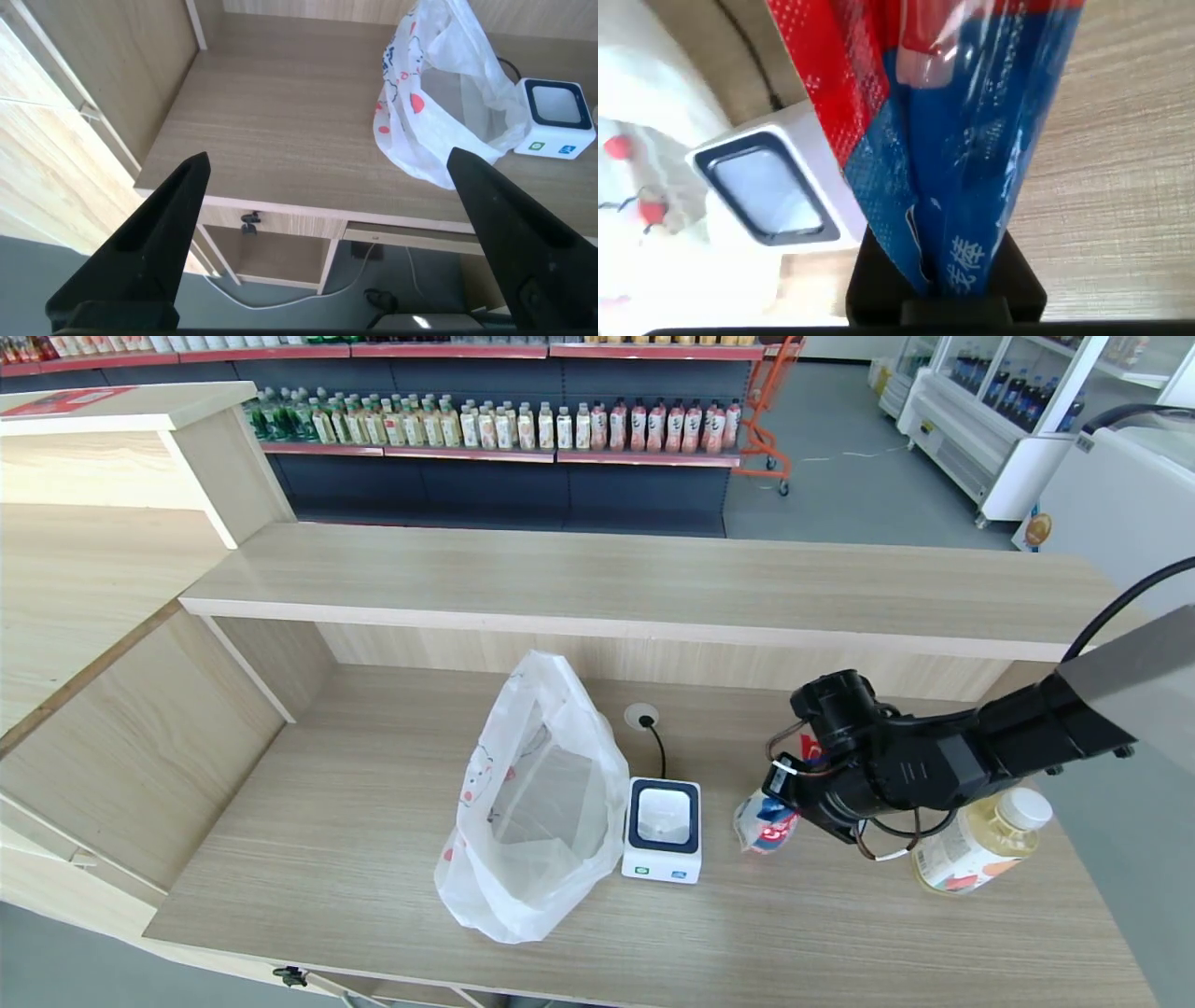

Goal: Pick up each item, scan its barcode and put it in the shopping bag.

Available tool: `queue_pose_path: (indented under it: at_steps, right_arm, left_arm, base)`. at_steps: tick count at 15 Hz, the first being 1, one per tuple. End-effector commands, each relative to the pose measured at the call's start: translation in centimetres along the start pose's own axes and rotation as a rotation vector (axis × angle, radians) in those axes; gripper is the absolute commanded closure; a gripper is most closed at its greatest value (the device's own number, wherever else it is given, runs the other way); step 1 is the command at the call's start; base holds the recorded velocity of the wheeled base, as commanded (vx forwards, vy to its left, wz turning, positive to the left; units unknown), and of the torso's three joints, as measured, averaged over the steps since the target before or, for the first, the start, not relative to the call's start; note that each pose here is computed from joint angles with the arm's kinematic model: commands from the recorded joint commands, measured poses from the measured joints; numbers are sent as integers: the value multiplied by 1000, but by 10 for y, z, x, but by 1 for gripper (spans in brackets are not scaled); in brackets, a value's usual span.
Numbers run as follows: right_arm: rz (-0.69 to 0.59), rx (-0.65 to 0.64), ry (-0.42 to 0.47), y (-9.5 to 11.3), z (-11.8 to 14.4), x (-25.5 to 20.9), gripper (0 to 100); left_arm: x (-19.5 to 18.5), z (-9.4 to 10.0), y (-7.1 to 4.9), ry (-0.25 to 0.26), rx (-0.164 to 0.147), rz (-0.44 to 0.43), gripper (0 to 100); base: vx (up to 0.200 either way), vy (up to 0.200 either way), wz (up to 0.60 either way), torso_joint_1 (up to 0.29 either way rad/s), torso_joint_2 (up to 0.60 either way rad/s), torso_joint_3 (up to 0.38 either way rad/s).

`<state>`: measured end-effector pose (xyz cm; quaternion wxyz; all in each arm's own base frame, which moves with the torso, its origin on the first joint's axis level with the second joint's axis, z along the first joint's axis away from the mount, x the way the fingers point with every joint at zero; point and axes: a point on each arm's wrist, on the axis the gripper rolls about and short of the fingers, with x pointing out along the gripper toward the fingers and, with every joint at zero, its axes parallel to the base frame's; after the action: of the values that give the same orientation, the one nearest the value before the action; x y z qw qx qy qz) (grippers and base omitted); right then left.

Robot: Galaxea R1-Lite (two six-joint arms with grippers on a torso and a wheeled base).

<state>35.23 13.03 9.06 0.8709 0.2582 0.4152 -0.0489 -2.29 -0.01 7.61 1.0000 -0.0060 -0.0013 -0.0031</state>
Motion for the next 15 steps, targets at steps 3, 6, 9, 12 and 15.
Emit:
queue_pose_path:
  at_steps: [3, 6, 9, 12, 15]
  right_arm:
    - [454, -264, -12, -23, 40, -115, 100]
    - [780, -464, 26, -50, 44, -157, 100]
    - [1035, -551, 126, -61, 20, -177, 100]
    - [1187, -636, 191, -60, 4, -179, 100]
    - [1241, -697, 228, -46, -8, -178, 100]
  left_arm:
    - [0, 0, 0, -1, 0, 0, 0]
    - [0, 0, 0, -1, 0, 0, 0]
    - [0, 0, 0, -1, 0, 0, 0]
    - [0, 0, 0, -1, 0, 0, 0]
    - [0, 0, 0, -1, 0, 0, 0]
  base:
    - [0, 0, 0, 0, 0, 0]
    - [0, 0, 0, 0, 0, 0]
    - [0, 0, 0, 0, 0, 0]
    - [0, 0, 0, 0, 0, 0]
    - [0, 0, 0, 0, 0, 0]
